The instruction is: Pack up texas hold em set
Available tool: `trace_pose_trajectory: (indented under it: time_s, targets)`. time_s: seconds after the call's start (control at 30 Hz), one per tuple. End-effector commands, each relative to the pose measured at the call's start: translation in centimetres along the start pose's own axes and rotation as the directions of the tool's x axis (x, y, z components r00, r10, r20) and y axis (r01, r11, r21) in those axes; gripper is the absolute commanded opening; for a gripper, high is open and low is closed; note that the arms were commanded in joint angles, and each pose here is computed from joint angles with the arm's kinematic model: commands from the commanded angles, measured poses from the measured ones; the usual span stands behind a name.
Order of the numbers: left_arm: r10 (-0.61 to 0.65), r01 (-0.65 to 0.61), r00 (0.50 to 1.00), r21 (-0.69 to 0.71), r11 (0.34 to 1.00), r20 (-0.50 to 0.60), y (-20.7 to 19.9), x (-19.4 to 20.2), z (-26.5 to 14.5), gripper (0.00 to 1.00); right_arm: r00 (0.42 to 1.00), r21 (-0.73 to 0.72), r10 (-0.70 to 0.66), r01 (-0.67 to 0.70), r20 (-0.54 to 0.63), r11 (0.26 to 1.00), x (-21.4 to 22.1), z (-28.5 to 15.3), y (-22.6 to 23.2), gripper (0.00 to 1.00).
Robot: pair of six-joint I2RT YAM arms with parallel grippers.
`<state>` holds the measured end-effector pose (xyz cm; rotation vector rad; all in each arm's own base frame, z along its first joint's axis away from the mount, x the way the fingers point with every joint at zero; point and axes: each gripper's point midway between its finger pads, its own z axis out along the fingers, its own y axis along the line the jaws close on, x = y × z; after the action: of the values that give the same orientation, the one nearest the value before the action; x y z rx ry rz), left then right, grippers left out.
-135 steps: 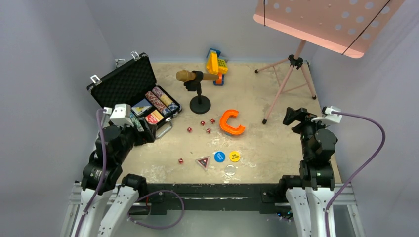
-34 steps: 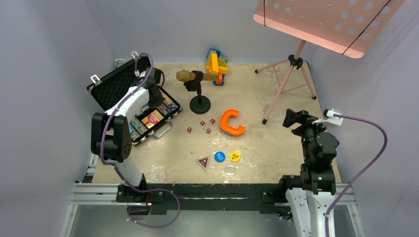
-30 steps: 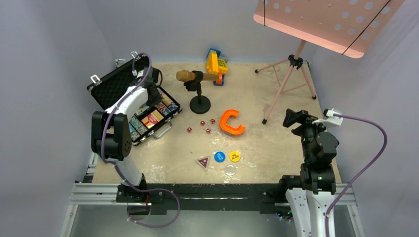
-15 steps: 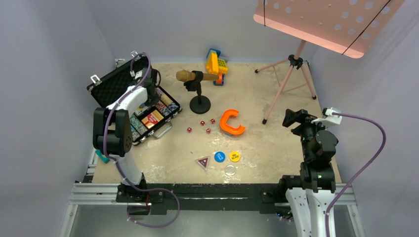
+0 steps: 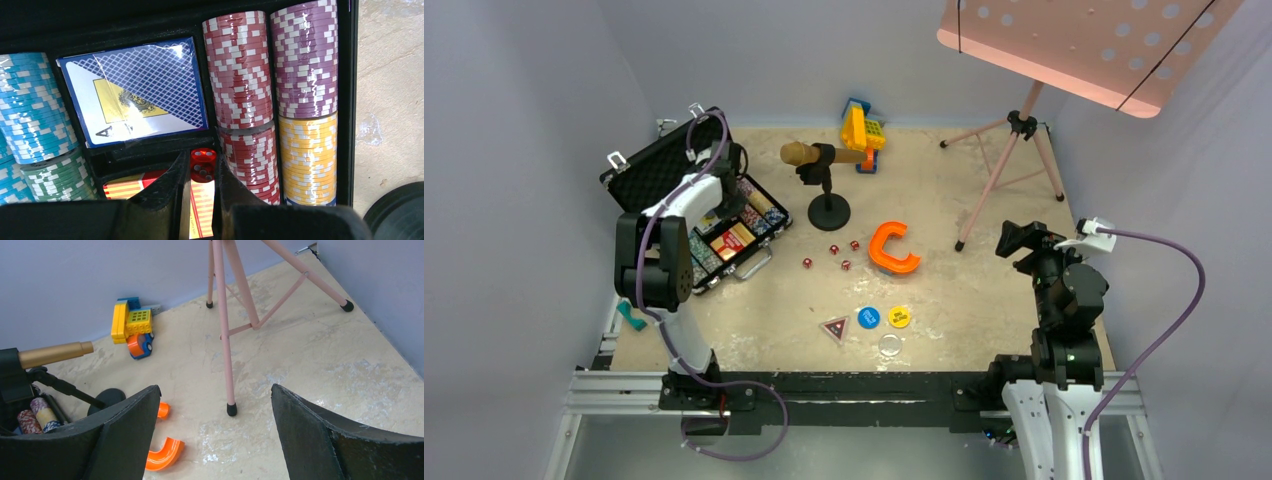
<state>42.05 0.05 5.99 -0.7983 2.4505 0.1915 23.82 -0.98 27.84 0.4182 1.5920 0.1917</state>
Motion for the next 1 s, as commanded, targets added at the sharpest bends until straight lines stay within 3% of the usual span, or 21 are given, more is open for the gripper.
trace_pose_trajectory:
  time_s: [0.0,0.7,0.97]
  targets:
    - [-0.045,0.045,0.999,0.006,0.999,-0.016,-0.20,0.09,0.27,0.00,0.999,0.002,0.006,-0.006,0.053,1.000,-2.04,-0.42,0.35,0.86]
    - [-0.091,0.092,0.994,0.008,0.996,-0.058,0.17,0.44,0.99,0.00,0.998,0.001,0.005,-0.005,0.056,1.000,-2.14,-0.58,0.37,0.85]
    - [-0.069,0.072,0.995,0.031,0.997,-0.074,-0.39,0.49,1.20,0.10,0.999,0.000,0.004,-0.004,0.054,1.000,-2.10,-0.56,0.38,0.86]
